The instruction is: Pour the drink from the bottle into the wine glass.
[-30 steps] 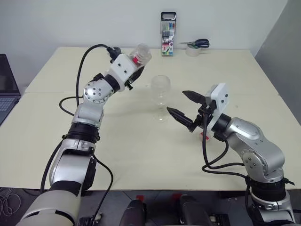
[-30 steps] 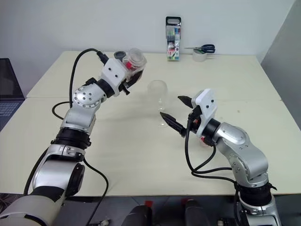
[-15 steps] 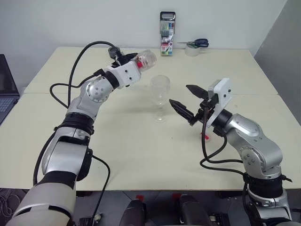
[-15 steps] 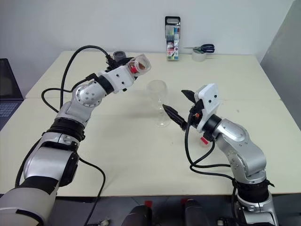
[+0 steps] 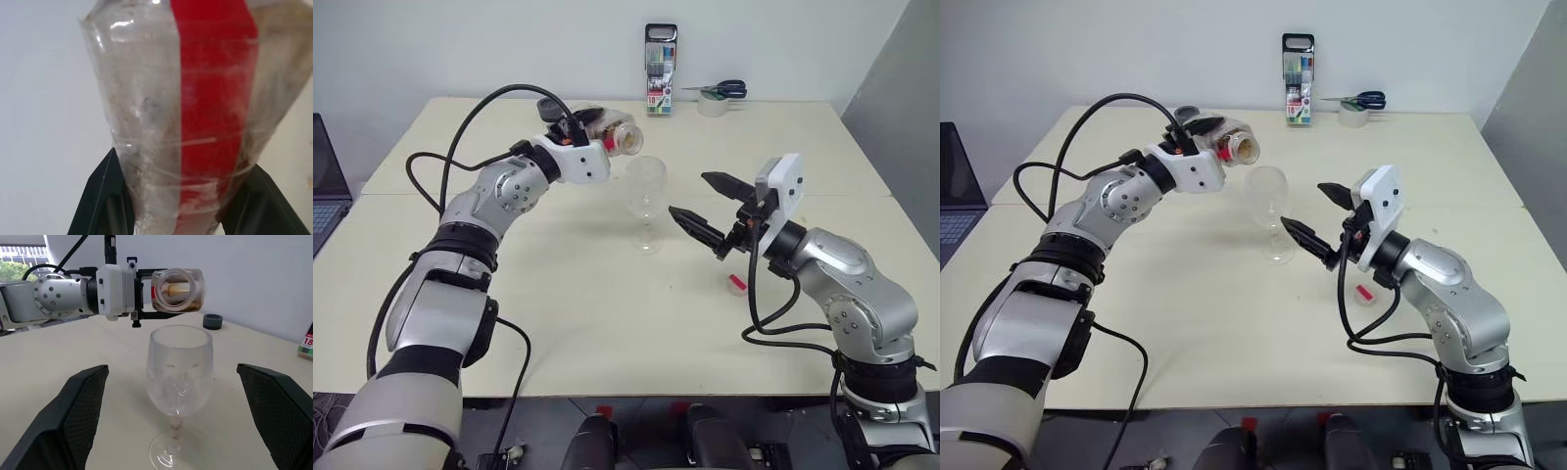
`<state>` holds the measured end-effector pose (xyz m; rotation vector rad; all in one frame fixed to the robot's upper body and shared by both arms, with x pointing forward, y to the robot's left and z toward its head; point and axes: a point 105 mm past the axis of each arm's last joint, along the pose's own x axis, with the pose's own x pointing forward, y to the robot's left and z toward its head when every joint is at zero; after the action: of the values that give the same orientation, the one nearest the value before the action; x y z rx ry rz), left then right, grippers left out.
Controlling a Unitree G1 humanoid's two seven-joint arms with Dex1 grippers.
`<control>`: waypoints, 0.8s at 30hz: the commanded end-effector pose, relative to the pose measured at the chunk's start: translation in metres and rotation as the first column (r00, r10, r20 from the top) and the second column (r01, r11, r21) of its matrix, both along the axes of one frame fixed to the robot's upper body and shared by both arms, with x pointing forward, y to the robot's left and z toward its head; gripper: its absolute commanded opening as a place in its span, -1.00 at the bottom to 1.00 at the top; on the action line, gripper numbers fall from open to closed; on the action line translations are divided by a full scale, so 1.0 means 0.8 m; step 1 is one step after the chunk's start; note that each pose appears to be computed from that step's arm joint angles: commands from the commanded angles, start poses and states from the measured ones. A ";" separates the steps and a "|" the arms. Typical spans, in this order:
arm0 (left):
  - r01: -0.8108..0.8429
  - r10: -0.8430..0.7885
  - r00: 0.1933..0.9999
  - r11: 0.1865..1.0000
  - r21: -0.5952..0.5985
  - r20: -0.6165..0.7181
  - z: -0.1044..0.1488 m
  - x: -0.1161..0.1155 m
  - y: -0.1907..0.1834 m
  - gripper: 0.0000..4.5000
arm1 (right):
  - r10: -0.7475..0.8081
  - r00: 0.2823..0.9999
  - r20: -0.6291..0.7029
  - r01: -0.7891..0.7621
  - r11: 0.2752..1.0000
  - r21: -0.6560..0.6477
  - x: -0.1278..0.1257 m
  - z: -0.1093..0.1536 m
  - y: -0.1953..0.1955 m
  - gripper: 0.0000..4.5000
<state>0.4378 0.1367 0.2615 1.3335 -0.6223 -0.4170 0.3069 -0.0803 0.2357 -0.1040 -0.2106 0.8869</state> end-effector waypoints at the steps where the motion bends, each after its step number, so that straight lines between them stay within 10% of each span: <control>1: 0.015 -0.015 0.995 1.000 0.001 0.101 0.035 -0.005 -0.002 -0.24 | 0.012 0.999 0.041 -0.013 1.000 0.014 -0.006 0.012 -0.002 1.00; 24: -0.013 -0.012 0.970 0.995 0.101 0.244 0.053 -0.011 0.003 -0.24 | 0.062 0.998 0.023 -0.062 0.998 0.013 -0.011 0.005 0.009 1.00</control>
<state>0.4347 0.1406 0.2728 1.4928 -0.7216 -0.3456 0.3043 -0.0757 0.2327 -0.0999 -0.2030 0.9195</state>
